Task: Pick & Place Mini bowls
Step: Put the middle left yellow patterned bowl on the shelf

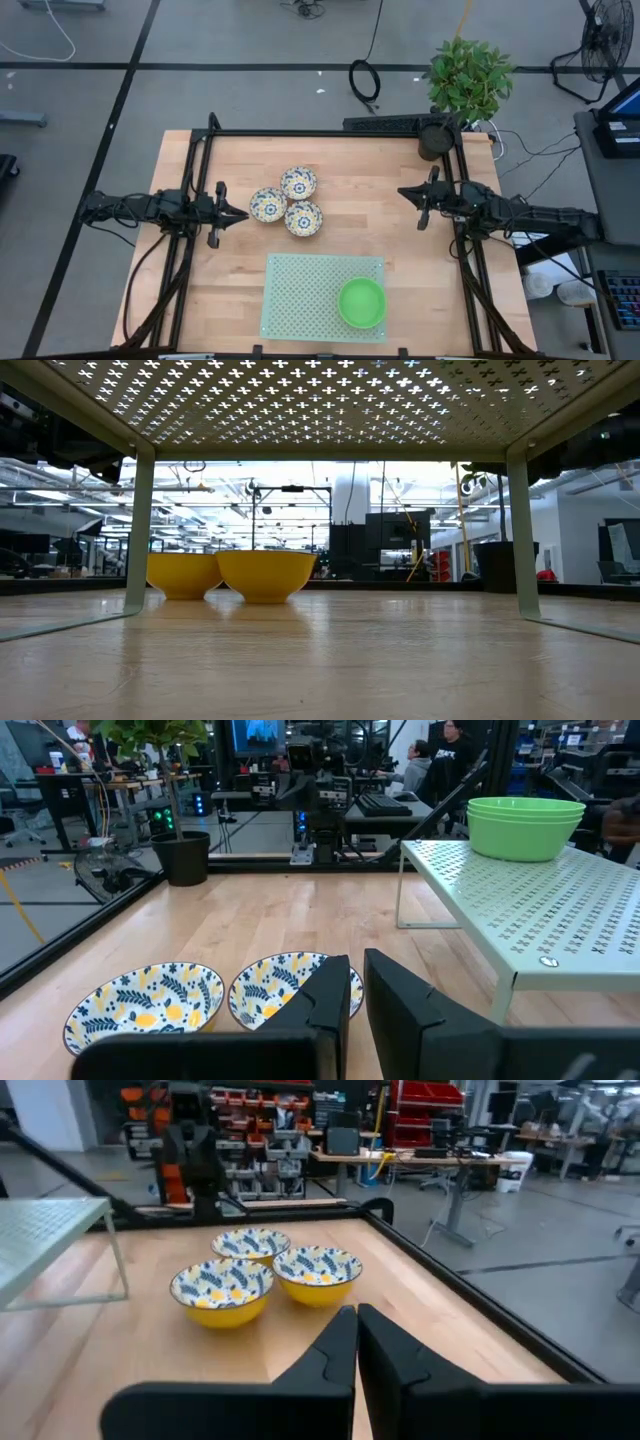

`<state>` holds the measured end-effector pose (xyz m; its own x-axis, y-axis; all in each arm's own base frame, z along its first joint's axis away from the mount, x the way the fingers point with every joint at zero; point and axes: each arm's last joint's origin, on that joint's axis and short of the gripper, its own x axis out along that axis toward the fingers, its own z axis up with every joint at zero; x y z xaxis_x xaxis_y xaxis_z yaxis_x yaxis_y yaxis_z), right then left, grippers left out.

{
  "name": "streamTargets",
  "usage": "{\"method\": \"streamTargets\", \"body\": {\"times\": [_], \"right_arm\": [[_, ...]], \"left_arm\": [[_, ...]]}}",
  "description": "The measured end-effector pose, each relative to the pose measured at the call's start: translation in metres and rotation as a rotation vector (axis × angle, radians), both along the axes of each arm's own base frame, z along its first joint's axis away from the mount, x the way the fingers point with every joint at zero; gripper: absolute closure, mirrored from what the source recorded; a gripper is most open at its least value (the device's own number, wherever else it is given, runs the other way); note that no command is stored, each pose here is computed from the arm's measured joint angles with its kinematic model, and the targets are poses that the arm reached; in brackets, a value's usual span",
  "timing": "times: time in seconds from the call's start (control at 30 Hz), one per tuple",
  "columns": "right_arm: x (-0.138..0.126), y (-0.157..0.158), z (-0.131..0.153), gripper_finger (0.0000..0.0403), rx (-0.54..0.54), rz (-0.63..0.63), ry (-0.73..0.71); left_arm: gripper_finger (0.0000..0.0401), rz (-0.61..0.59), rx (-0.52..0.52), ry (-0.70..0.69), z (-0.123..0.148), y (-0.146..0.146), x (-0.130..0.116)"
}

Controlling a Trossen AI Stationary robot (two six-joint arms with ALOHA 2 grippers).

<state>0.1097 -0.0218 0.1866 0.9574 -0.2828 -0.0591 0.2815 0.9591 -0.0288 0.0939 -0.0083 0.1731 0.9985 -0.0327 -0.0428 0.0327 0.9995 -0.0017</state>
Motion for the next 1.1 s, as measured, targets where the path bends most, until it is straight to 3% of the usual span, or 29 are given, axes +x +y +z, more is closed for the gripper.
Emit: {"method": "streamTargets", "body": {"times": [0.33, 0.83, 1.1], "right_arm": [[-0.007, 0.003, -0.008, 0.0403, -0.086, 0.051, -0.037], [-0.007, 0.003, -0.023, 0.0403, -0.039, 0.049, 0.007], [-0.007, 0.003, -0.022, 0.0403, -0.040, 0.049, 0.002]], "left_arm": [[0.0364, 0.000, 0.000, 0.000, 0.000, 0.000, 0.000], [0.0364, 0.000, 0.000, -0.002, 0.000, 0.000, 0.000], [0.0364, 0.001, -0.036, -0.134, 0.013, 0.000, 0.000]]}}
